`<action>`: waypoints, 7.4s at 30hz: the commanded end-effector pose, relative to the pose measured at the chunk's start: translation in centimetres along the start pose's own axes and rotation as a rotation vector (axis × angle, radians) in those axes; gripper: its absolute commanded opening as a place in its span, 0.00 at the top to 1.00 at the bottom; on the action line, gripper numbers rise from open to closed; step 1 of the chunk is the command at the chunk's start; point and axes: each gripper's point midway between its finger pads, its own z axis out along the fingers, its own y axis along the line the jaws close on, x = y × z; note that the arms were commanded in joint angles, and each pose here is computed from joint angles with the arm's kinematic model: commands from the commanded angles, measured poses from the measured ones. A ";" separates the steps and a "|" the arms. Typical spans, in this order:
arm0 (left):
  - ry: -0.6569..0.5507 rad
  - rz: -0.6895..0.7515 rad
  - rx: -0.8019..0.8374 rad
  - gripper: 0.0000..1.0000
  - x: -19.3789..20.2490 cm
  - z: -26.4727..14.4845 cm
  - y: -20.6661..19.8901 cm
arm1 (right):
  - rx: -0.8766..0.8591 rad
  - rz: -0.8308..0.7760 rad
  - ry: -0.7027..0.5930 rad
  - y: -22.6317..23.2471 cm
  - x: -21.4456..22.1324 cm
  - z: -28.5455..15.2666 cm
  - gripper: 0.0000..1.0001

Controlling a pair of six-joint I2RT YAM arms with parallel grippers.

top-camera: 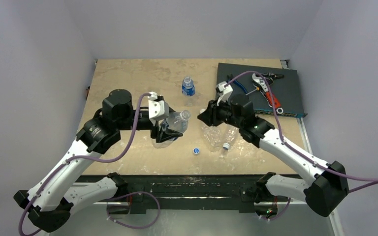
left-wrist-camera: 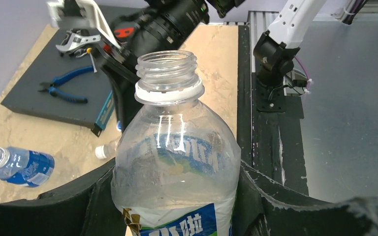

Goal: Unscrew the bottle caps
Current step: Place the bottle cap at the center of the board, then place the plastic bottle at the center of the board.

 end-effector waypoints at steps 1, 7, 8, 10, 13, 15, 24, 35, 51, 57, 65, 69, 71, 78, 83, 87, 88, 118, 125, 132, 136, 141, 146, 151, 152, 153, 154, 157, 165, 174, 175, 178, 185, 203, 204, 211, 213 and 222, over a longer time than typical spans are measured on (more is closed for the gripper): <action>-0.036 0.040 -0.056 1.00 -0.9 -0.3 0.7 | 0.070 0.007 -0.065 -1.4 1.3 1.4 1.00; -0.043 0.048 -0.059 1.00 -1.3 -0.5 0.7 | 0.085 0.014 0.056 -0.4 8.5 4.6 1.00; -0.045 0.047 -0.058 1.00 -1.3 -0.5 0.7 | 0.094 0.012 0.070 -0.2 9.5 5.2 1.00; -0.053 0.043 -0.060 1.00 -1.5 -0.5 0.7 | 0.111 0.017 0.093 0.1 11.3 6.2 1.00; -0.070 0.049 -0.061 1.00 -2.2 -0.5 0.8 | 0.135 0.012 0.104 0.3 13.2 7.4 1.00; -0.075 0.049 -0.060 1.00 -2.4 -0.5 0.8 | 0.152 0.003 0.111 0.3 14.2 8.0 1.00; -0.112 0.045 -0.056 1.00 -3.8 -0.8 0.6 | 0.245 -0.044 0.157 -1.0 17.9 8.6 1.00; -0.168 0.039 -0.056 1.00 -6.2 -0.8 0.8 | 0.288 -0.062 0.214 -1.0 21.4 7.5 0.72; -0.162 0.029 -0.105 1.00 -6.3 -0.9 1.7 | 0.110 -0.070 -0.050 5.6 6.8 2.4 0.39; -0.142 -0.011 -0.129 1.00 -5.1 -0.8 1.9 | -0.153 -0.091 -0.239 12.0 -3.2 -5.8 0.29; -0.148 -0.028 -0.127 1.00 -4.7 -0.7 1.8 | -0.337 -0.103 -0.333 16.1 -8.2 -11.0 0.28; -0.140 -0.031 -0.090 1.00 -4.3 -0.5 1.2 | -0.408 -0.102 -0.376 17.8 -9.8 -11.7 0.28; -0.138 -0.030 -0.051 1.00 -4.1 -0.3 0.6 | -0.427 -0.103 -0.396 18.6 -10.8 -11.4 0.28; -0.125 -0.019 0.082 1.00 -3.9 -0.1 -1.6 | -0.438 -0.100 -0.437 19.5 -12.4 -10.4 0.29; -0.122 -0.019 0.110 1.00 -3.6 -0.2 -2.1 | -0.427 -0.092 -0.450 19.3 -12.6 -10.3 0.32; -0.122 -0.029 0.142 1.00 -3.5 -0.1 -2.6 | -0.418 -0.088 -0.467 19.3 -13.1 -10.2 0.39; -0.121 -0.039 0.149 1.00 -3.5 -0.1 -2.7 | -0.405 -0.088 -0.472 19.1 -13.3 -10.0 0.41; -0.158 -0.106 0.031 1.00 -4.5 0.3 -0.6 | -0.404 -0.109 -0.482 19.8 -14.1 -8.5 0.63; -0.164 -0.132 -0.099 1.00 -4.5 0.4 1.8 | -0.344 -0.108 -0.450 18.9 -13.4 -6.9 0.74; -0.174 -0.141 -0.130 1.00 -4.8 0.2 2.5 | -0.353 -0.103 -0.456 18.8 -13.0 -6.9 0.53; -0.178 -0.142 -0.113 1.00 -4.9 0.2 2.2 | -0.353 -0.094 -0.479 18.9 -13.7 -7.4 0.77; -0.167 -0.151 -0.128 0.56 -4.5 0.1 2.4 | -0.333 -0.095 -0.496 18.7 -14.4 -7.4 0.99; -0.078 -0.120 -0.271 0.09 -3.3 -1.2 4.4 | -0.200 -0.166 -0.485 17.1 -15.0 -5.4 1.00; 0.065 -0.101 -0.483 0.02 -1.9 -4.2 7.4 | 0.007 -0.255 -0.464 12.6 -15.1 -2.5 1.00; 0.089 -0.111 -0.547 0.01 -1.7 -4.9 8.3 | 0.025 -0.261 -0.459 11.9 -15.0 -1.9 1.00; 0.106 -0.121 -0.609 0.00 -1.6 -5.6 9.1 | 0.040 -0.263 -0.454 11.1 -14.9 -1.3 1.00; 0.128 -0.120 -0.649 0.00 -1.4 -6.2 9.7 | 0.051 -0.261 -0.454 10.3 -14.8 -0.6 1.00; 0.135 -0.104 -0.690 0.00 -1.3 -7.0 10.3 | 0.068 -0.244 -0.442 8.1 -14.0 1.8 1.00; 0.133 -0.141 -0.586 0.00 -0.2 -5.3 9.0 | 0.150 -0.240 -0.404 4.5 -10.9 10.5 1.00; 0.107 -0.152 -0.530 0.00 -1.2 -4.7 8.2 | 0.235 -0.278 -0.451 2.4 -10.3 16.3 1.00; 0.103 -0.157 -0.525 0.00 -1.3 -4.7 8.1 | 0.250 -0.287 -0.452 2.1 -10.2 16.8 1.00; 0.096 -0.165 -0.516 0.00 -1.4 -4.5 8.0 | 0.282 -0.304 -0.451 1.2 -9.6 18.0 1.00; 0.085 -0.173 -0.500 0.00 -1.7 -4.5 7.6 | 0.341 -0.308 -0.435 -0.5 -8.1 19.0 1.00; 0.049 -0.173 -0.479 0.00 -2.9 -4.8 6.8 | 0.330 -0.316 -0.381 -1.2 -5.9 18.2 0.89; 0.047 -0.172 -0.477 0.00 -2.9 -4.8 6.8 | 0.329 -0.315 -0.381 -1.2 -5.8 18.1 0.88; 0.044 -0.169 -0.480 0.00 -3.1 -4.9 6.8 | 0.318 -0.294 -0.365 -1.1 -5.5 17.9 0.59; 0.033 -0.169 -0.481 0.00 -3.4 -5.0 6.8 | 0.311 -0.290 -0.353 -1.0 -5.3 18.0 0.54; 0.009 -0.161 -0.477 0.00 -4.1 -5.1 6.7 | 0.294 -0.273 -0.345 -0.7 -5.1 17.8 0.48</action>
